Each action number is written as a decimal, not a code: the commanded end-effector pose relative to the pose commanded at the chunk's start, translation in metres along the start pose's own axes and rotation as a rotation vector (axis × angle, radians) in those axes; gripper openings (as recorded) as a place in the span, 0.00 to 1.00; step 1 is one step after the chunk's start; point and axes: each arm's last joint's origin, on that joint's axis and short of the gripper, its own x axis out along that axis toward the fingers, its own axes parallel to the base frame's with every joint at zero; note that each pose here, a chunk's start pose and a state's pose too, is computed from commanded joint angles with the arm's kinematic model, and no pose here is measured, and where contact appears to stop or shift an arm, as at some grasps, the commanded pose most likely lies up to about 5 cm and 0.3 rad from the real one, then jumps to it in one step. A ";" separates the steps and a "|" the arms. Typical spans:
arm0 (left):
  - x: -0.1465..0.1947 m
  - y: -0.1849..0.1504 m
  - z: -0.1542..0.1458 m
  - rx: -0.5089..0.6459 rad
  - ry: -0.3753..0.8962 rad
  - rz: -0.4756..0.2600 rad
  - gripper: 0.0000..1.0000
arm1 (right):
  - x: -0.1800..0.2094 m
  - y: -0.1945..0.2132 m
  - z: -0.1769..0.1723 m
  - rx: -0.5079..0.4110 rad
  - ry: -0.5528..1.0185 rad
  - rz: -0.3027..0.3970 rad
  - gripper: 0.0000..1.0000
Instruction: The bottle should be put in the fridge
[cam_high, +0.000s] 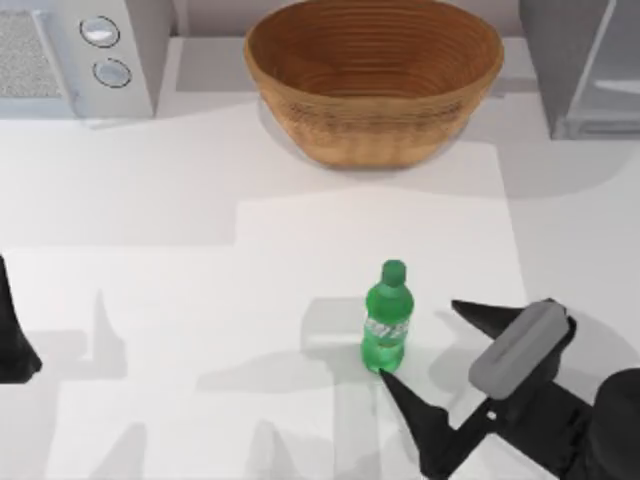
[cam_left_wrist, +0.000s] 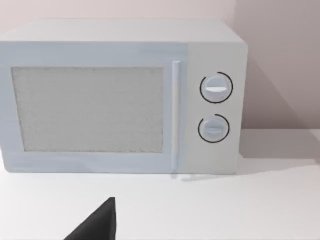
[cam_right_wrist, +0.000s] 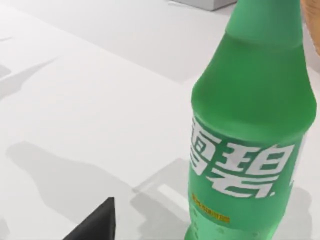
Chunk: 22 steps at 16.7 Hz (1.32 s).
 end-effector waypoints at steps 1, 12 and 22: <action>0.000 0.000 0.000 0.000 0.000 0.000 1.00 | 0.005 0.000 0.000 0.000 -0.001 0.001 1.00; 0.000 0.000 0.000 0.000 0.000 0.000 1.00 | 0.057 0.001 0.000 0.000 -0.002 0.002 1.00; 0.000 0.000 0.000 0.000 0.000 0.000 1.00 | 0.057 0.001 0.000 0.000 -0.002 0.002 0.33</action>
